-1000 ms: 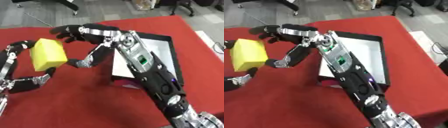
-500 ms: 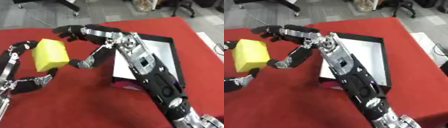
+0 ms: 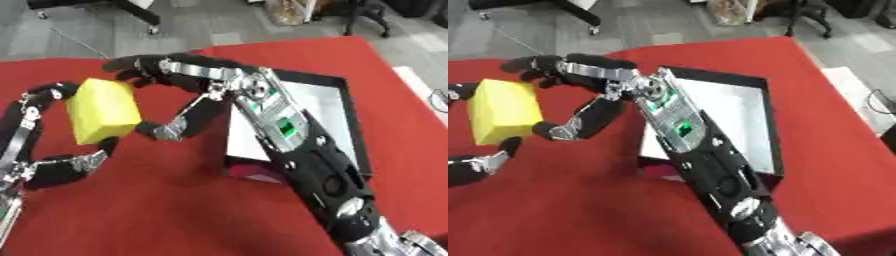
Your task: Pick up the objects with one hand, pass them to the other hand, and then place them into the box on the other side of the table.
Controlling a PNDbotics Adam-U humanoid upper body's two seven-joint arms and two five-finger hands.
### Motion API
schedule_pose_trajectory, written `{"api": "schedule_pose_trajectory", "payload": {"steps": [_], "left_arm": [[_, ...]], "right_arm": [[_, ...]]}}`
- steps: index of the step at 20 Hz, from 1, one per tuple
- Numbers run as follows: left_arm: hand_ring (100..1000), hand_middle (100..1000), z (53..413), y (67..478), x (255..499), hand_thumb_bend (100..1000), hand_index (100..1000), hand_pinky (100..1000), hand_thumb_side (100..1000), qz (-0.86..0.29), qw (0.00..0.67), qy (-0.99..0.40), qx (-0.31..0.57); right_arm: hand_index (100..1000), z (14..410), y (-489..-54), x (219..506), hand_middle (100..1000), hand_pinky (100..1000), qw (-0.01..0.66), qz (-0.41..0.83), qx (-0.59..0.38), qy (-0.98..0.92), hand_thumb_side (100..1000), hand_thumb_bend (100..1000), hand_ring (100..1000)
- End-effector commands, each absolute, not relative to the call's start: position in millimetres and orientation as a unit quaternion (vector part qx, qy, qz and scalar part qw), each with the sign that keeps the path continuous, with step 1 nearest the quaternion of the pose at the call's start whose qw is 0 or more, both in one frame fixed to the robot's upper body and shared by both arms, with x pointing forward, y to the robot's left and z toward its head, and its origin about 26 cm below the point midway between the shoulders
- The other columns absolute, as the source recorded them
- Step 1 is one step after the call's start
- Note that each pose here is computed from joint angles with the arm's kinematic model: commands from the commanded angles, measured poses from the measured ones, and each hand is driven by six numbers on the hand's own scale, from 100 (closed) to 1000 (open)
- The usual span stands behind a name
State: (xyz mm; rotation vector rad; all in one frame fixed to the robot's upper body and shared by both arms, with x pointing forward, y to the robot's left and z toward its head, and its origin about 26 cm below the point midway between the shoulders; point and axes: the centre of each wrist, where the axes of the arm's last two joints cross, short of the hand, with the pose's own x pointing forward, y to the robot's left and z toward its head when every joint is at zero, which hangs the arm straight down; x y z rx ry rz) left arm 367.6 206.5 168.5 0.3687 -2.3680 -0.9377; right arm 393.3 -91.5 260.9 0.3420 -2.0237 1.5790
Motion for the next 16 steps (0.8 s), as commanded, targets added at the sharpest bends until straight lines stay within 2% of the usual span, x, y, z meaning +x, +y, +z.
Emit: {"api": "schedule_pose_trajectory", "payload": {"steps": [1, 11, 14, 16], "left_arm": [[658, 467, 179, 202, 368, 100, 500, 920, 130, -0.346, 0.266, -0.890, 0.133], [658, 465, 180, 194, 365, 100, 500, 926, 138, -0.345, 0.263, -0.894, 0.109], [658, 465, 179, 190, 365, 100, 501, 930, 142, -0.346, 0.263, -0.895, 0.103], [658, 465, 179, 189, 364, 100, 503, 932, 144, -0.346, 0.263, -0.895, 0.100]], "right_arm": [[1000, 271, -90, 390, 1000, 966, 0.261, 0.587, 0.121, -0.757, 100, 225, 1000], [1000, 270, -88, 390, 1000, 964, 0.264, 0.588, 0.119, -0.755, 100, 214, 1000], [1000, 270, -89, 390, 1000, 952, 0.267, 0.589, 0.120, -0.753, 100, 177, 1000], [969, 269, -90, 392, 1000, 929, 0.278, 0.585, 0.118, -0.753, 100, 144, 1000]]}}
